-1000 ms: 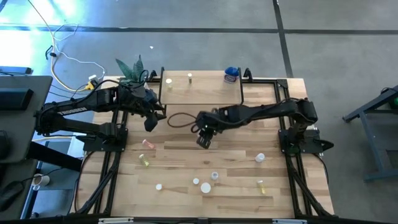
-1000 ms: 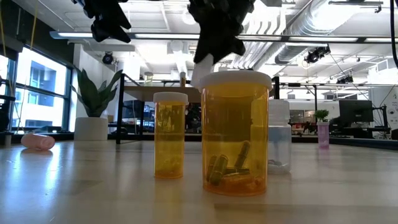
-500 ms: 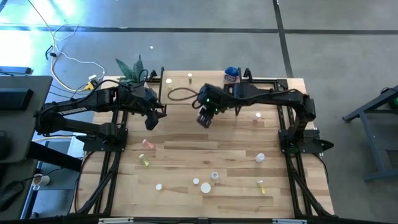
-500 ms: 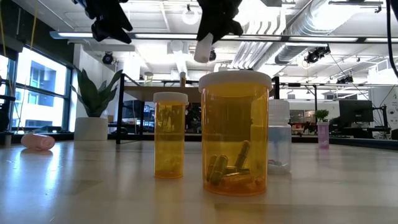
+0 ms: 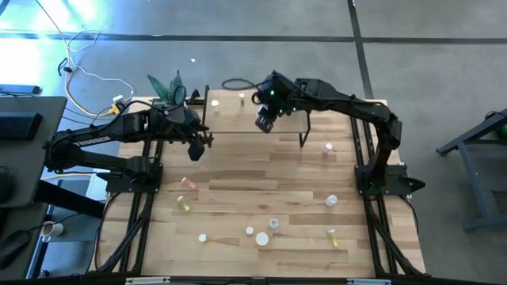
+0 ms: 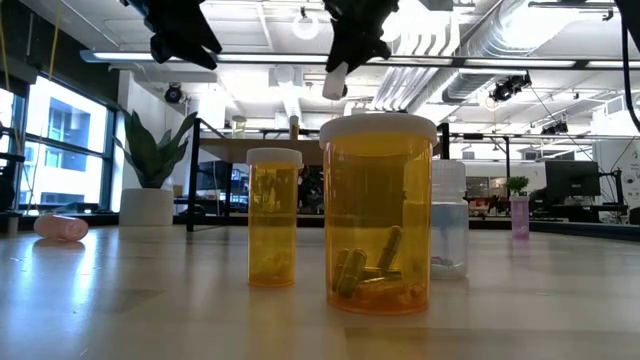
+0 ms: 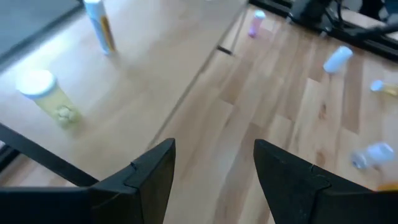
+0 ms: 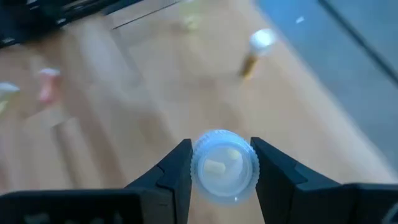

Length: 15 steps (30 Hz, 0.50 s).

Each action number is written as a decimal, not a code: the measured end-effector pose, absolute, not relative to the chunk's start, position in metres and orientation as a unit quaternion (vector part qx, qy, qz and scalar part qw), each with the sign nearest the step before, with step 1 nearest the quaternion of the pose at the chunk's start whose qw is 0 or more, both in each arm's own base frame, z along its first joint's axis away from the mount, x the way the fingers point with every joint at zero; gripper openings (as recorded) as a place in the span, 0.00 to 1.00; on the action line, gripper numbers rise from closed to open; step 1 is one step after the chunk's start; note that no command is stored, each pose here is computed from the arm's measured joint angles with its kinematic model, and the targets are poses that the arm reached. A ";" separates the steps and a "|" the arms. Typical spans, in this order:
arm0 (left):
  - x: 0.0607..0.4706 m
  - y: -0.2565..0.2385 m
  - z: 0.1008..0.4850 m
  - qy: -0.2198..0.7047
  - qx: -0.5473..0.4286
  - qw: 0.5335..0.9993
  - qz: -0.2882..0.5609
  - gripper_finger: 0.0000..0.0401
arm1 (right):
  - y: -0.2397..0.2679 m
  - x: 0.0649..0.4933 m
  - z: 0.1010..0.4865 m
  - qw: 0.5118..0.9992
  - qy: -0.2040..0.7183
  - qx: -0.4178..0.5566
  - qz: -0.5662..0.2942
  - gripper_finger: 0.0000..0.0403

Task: Pick and place medicine bottles onto shelf by color
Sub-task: Put the top white pill bottle on the shelf

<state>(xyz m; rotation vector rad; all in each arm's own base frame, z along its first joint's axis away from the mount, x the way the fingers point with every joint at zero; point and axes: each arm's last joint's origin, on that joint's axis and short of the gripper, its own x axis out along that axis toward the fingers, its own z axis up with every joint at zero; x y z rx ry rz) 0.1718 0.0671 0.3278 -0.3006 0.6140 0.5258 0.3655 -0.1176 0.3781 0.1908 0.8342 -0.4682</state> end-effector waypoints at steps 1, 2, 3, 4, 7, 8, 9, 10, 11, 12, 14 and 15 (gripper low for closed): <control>0.172 0.068 0.329 0.292 -0.143 0.909 0.261 0.52 | -0.122 0.365 0.379 0.885 0.395 0.085 -0.231 0.30; 0.173 0.068 0.329 0.288 -0.141 0.909 0.265 0.52 | -0.128 0.364 0.380 0.887 0.389 0.078 -0.236 0.30; 0.173 0.069 0.330 0.285 -0.139 0.909 0.271 0.52 | -0.133 0.364 0.381 0.889 0.384 0.073 -0.239 0.30; 0.173 0.069 0.330 0.282 -0.136 0.908 0.277 0.52 | -0.138 0.363 0.382 0.891 0.378 0.068 -0.243 0.30; 0.173 0.070 0.331 0.276 -0.130 0.906 0.292 0.52 | -0.153 0.360 0.385 0.896 0.358 0.059 -0.256 0.30; 0.173 0.070 0.331 0.274 -0.129 0.906 0.297 0.52 | -0.158 0.359 0.386 0.897 0.352 0.056 -0.261 0.30; 0.173 0.071 0.332 0.271 -0.127 0.905 0.302 0.52 | -0.163 0.358 0.387 0.899 0.344 0.055 -0.266 0.30; 0.173 0.071 0.332 0.267 -0.125 0.905 0.307 0.52 | -0.169 0.358 0.389 0.901 0.334 0.054 -0.273 0.30; 0.173 0.072 0.333 0.265 -0.122 0.904 0.312 0.52 | -0.174 0.357 0.391 0.903 0.321 0.054 -0.279 0.30; 0.173 0.072 0.333 0.264 -0.116 0.903 0.319 0.52 | -0.179 0.356 0.393 0.906 0.308 0.052 -0.286 0.30; 0.173 0.073 0.333 0.264 -0.107 0.899 0.331 0.52 | -0.188 0.354 0.397 0.910 0.286 0.045 -0.296 0.30; 0.172 0.073 0.333 0.264 -0.105 0.898 0.337 0.52 | -0.193 0.354 0.399 0.912 0.275 0.044 -0.302 0.30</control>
